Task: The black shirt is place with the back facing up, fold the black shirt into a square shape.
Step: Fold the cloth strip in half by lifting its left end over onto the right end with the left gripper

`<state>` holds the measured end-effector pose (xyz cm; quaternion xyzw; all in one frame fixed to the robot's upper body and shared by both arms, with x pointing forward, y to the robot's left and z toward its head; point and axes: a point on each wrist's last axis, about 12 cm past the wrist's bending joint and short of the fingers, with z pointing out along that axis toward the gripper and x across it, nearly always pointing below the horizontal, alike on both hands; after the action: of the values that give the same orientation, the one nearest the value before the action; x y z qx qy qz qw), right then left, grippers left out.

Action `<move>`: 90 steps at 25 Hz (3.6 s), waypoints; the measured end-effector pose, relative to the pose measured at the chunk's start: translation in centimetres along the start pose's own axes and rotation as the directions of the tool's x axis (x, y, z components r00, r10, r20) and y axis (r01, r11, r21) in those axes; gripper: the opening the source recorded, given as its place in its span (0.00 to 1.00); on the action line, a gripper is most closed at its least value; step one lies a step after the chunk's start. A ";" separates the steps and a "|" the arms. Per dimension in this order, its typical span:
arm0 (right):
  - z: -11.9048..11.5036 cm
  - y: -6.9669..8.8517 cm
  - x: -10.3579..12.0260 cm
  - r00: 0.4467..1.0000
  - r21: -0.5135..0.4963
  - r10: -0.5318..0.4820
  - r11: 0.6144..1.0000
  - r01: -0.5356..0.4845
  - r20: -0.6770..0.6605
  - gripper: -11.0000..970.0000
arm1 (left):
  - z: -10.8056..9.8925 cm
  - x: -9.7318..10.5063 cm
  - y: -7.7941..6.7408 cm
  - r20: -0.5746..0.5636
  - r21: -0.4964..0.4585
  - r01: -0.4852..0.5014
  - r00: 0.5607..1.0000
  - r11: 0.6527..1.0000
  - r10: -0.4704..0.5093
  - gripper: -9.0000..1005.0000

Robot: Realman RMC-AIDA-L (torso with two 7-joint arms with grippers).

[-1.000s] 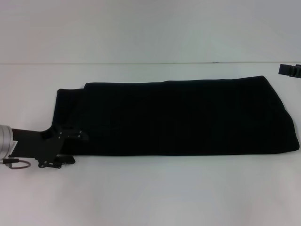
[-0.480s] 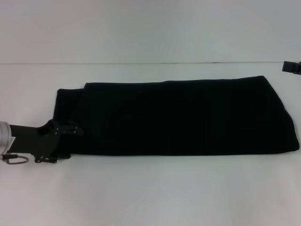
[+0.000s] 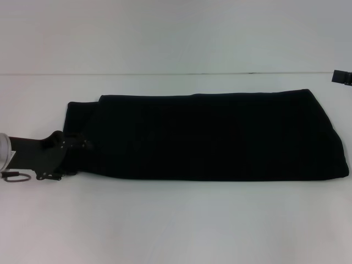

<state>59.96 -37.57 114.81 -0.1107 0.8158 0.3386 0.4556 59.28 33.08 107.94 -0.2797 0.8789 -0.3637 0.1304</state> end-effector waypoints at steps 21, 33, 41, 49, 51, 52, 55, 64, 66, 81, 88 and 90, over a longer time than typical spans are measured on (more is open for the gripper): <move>-0.1 -0.1 -0.2 1.000 0.007 -0.006 1.000 0.006 0.001 0.93 | -1.0 0.2 0.3 -0.046 -0.022 -0.039 0.998 0.999 0.038 0.78; 0.0 -0.1 -0.4 1.000 0.006 -0.007 1.000 0.007 0.003 0.93 | -0.8 0.5 0.4 -0.063 -0.018 -0.010 0.998 1.000 0.009 0.78; 0.0 -0.1 -0.4 1.000 0.007 -0.006 1.000 0.006 0.004 0.93 | -0.4 0.5 0.3 -0.052 -0.014 0.028 0.998 1.000 -0.028 0.78; -0.2 -0.2 -0.4 1.000 0.014 -0.002 1.000 0.002 0.007 0.93 | -0.4 0.5 0.3 -0.053 -0.008 0.103 0.993 0.995 -0.103 0.78; -0.3 -0.2 -0.4 1.000 0.015 -0.003 1.000 0.003 0.007 0.93 | -0.4 0.5 0.4 -0.052 -0.005 0.115 0.992 0.993 -0.115 0.78; -0.3 -0.2 -0.4 1.000 0.016 -0.002 1.000 0.002 0.007 0.93 | -0.4 0.5 0.4 -0.052 -0.005 0.118 0.992 0.993 -0.118 0.78; -0.3 -0.2 -0.4 1.000 0.016 -0.002 1.000 0.002 0.008 0.93 | -0.4 0.5 0.4 -0.047 -0.006 0.119 0.992 0.993 -0.119 0.78; -0.3 -0.2 -0.5 1.000 0.015 -0.005 1.000 0.005 0.009 0.93 | -0.1 0.4 0.8 -0.020 -0.010 0.133 0.991 0.991 -0.133 0.78; -0.2 -0.2 -0.6 1.000 0.016 -0.006 1.000 0.005 0.009 0.93 | -0.1 0.3 0.8 -0.010 -0.009 0.135 0.991 0.991 -0.135 0.78; -0.2 -0.2 -0.5 1.000 0.016 -0.008 1.000 0.008 0.009 0.93 | 0.2 -0.8 -0.4 0.050 -0.015 0.064 0.997 0.998 -0.063 0.78; -0.2 -0.2 -0.5 1.000 0.016 -0.009 1.000 0.008 0.009 0.93 | 0.2 -1.1 -1.0 0.049 -0.017 0.004 0.999 1.000 -0.003 0.78; -0.2 -0.2 -0.5 1.000 0.017 -0.009 1.000 0.009 0.009 0.93 | 0.3 -1.1 -1.1 0.048 -0.019 -0.010 0.999 1.000 0.011 0.78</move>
<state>60.21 -37.92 115.24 -0.1090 0.8160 0.3303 0.4618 60.69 32.94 108.53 -0.2849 0.8803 -0.3482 0.1506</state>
